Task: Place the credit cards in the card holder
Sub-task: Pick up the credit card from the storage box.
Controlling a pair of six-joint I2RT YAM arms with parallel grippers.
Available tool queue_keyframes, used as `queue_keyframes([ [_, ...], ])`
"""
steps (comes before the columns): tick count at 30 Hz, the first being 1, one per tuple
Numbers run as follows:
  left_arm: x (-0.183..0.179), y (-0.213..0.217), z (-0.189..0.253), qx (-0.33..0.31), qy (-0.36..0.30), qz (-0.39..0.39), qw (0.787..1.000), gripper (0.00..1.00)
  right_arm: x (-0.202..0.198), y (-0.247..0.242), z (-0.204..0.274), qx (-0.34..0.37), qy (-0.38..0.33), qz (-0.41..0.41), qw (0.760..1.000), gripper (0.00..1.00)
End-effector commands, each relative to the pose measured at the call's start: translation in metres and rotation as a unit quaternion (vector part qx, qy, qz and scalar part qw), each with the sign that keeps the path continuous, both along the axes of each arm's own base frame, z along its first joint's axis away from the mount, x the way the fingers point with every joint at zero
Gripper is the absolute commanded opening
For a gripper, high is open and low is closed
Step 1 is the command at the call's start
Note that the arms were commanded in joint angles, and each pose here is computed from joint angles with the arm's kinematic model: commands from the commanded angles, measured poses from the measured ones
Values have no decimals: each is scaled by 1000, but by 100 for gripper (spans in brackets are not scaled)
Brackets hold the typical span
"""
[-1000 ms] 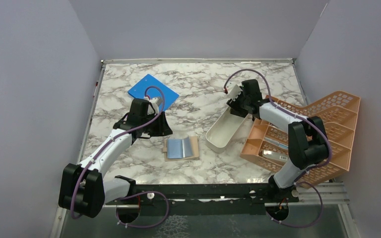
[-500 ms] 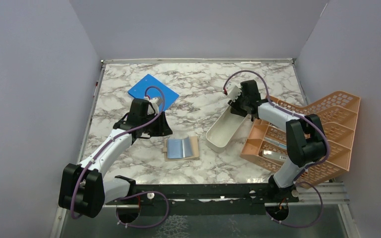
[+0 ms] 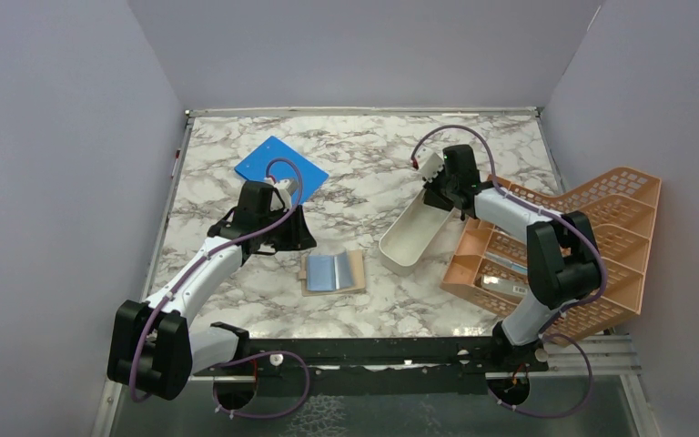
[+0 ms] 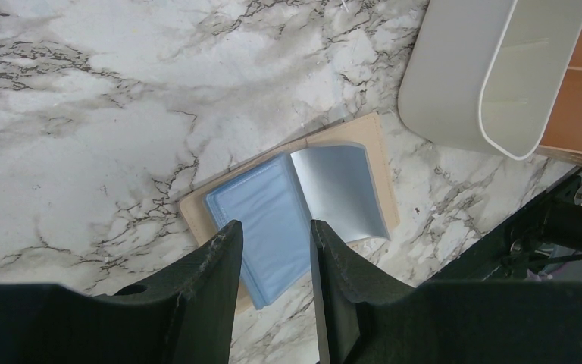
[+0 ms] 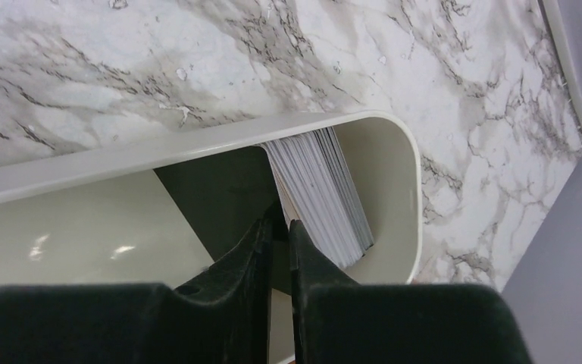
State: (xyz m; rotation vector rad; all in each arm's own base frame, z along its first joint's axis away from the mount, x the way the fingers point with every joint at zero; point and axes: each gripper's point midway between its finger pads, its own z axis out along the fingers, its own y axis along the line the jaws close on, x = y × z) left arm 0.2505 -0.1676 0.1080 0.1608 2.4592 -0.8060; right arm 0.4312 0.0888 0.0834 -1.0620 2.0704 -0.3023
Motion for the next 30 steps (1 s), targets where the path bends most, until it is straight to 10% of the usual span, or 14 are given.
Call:
queue_keyframes([
  [1,0,1,4,0,-13,-3,1000,41,13,-3,26,9,-40,-18,999,10],
  [20,1,7,-10,6,26,47,999,41,-33,37,88,160,46,-9,986,1],
  [30,-10,4,-21,-18,55,79,995,36,-76,117,160,407,90,-59,907,1],
])
